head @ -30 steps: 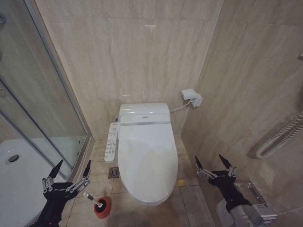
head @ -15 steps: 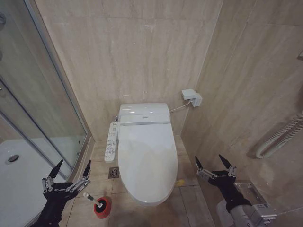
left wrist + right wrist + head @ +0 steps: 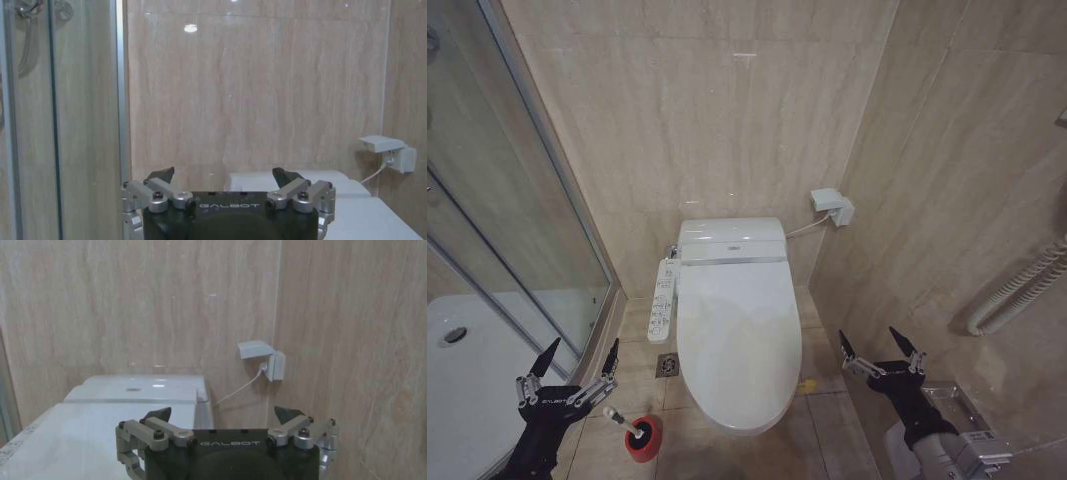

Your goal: Open the toilet lid, clean the toilet bowl with a toilet brush, close the toilet lid, and flush.

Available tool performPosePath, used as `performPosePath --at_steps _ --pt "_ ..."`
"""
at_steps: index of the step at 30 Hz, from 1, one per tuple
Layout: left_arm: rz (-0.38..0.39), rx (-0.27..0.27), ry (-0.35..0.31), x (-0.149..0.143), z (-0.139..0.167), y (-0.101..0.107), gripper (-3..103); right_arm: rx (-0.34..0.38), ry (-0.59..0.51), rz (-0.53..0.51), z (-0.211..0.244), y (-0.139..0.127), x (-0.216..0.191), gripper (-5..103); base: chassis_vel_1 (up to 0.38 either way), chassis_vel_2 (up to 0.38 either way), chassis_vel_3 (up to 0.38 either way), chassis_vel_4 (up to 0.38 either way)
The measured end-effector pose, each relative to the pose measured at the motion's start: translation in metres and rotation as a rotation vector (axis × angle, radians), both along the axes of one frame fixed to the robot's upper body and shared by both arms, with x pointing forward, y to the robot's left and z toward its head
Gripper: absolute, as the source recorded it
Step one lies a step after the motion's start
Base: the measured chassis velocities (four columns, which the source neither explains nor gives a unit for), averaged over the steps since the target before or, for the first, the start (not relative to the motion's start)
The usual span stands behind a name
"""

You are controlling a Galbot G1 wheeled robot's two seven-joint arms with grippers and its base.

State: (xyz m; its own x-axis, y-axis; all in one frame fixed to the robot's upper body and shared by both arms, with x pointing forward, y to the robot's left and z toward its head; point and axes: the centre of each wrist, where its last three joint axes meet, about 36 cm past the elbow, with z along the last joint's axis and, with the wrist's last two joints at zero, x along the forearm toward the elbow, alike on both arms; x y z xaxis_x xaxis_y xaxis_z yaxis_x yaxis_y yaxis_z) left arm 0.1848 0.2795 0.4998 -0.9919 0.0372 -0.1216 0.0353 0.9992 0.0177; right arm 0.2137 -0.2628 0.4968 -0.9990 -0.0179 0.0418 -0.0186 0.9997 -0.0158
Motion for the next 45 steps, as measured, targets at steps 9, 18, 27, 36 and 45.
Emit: performPosePath --at_steps 9,18,27,36,45 --pt "0.000 0.000 0.000 0.000 0.000 0.000 99 0.000 0.000 0.000 0.000 0.000 0.000 100 0.000 0.000 0.000 0.000" --pt "0.000 0.000 0.000 0.000 0.000 0.000 99 0.000 0.000 0.000 0.000 0.000 0.000 100 0.000 0.000 0.000 0.000" --pt "0.000 0.000 0.000 0.000 0.000 0.000 99 0.000 0.000 0.000 0.000 0.000 0.000 100 0.000 0.000 0.000 0.000" --pt "-0.001 -0.013 0.043 0.010 0.002 0.001 101 0.000 0.000 0.000 0.000 0.000 0.000 100 0.000 0.000 0.000 0.000" --pt "-0.010 -0.040 0.124 0.031 0.004 0.003 100 0.000 0.000 0.000 0.000 0.000 0.000 100 0.000 0.000 0.000 0.000"
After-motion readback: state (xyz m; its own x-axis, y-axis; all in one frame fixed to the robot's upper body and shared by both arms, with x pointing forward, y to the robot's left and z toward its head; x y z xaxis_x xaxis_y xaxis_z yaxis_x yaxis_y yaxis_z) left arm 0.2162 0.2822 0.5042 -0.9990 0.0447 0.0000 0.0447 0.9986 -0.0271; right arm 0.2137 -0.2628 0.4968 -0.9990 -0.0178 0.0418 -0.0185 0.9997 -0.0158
